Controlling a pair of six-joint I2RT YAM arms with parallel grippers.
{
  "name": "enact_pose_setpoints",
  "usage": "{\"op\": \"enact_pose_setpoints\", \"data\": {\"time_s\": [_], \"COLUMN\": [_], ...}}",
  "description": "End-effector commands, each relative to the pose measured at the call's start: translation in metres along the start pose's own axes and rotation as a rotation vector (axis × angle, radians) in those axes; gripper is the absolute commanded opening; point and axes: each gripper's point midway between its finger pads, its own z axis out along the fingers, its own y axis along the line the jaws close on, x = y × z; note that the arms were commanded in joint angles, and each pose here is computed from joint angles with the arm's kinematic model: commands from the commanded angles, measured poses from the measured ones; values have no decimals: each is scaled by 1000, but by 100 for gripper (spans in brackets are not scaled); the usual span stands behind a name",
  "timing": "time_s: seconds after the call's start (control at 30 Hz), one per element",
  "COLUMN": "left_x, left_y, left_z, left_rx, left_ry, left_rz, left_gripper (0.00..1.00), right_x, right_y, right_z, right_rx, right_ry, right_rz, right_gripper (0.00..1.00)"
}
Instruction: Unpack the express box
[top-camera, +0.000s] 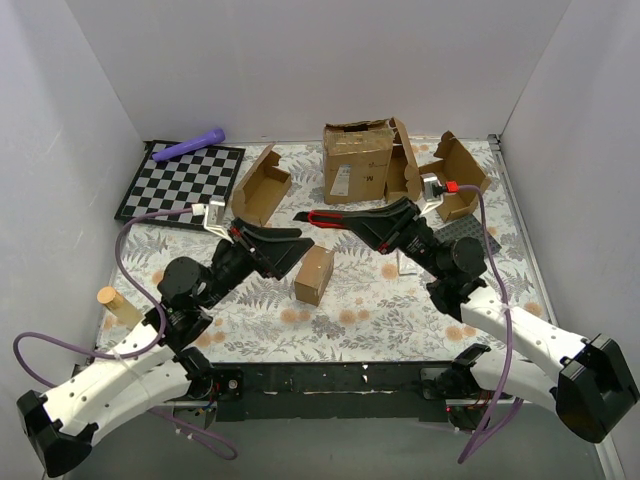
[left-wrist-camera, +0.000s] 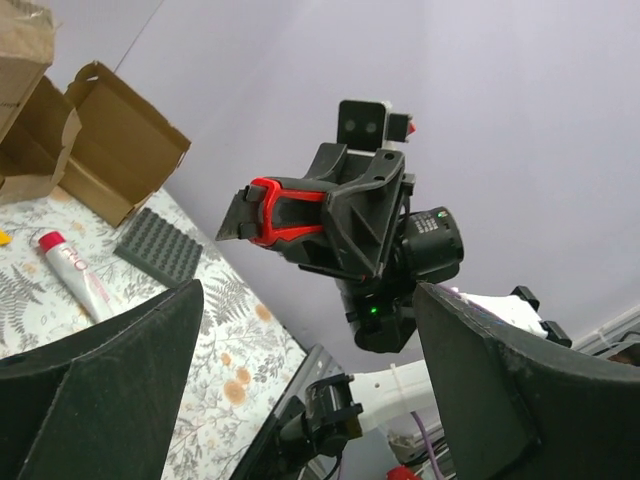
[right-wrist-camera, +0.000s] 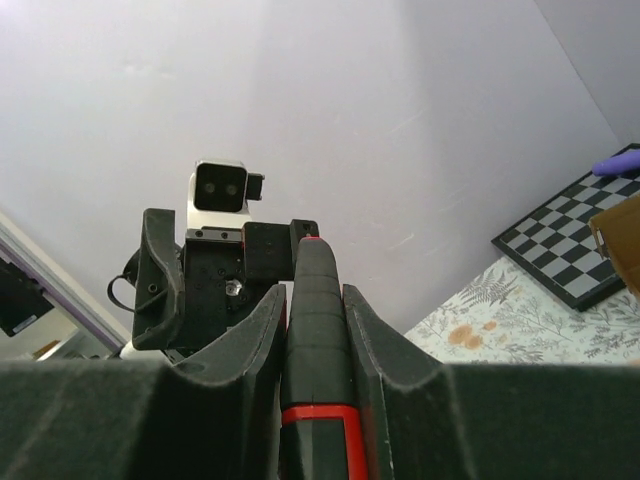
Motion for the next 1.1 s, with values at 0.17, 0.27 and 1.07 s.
{"op": "enact_pose_setpoints", "data": {"time_s": [0.17, 0.27, 1.07], "left_x": [-17, -13, -4], "left_y": [-13, -10, -36], "left_z": [14, 24, 20], "left_rx": [99, 84, 297], "left_ry": [-107, -89, -92], "left_rz": [-33, -37, -45], "left_gripper": [80, 77, 47], "right_x": [-18, -19, -1], "right_y": [43, 49, 58], "right_z": [1, -1, -1], "right_rx": [-186, -219, -305], "right_ry": [-76, -84, -16], "right_rz": [-23, -17, 50], "right_gripper": [1, 1, 1]}}
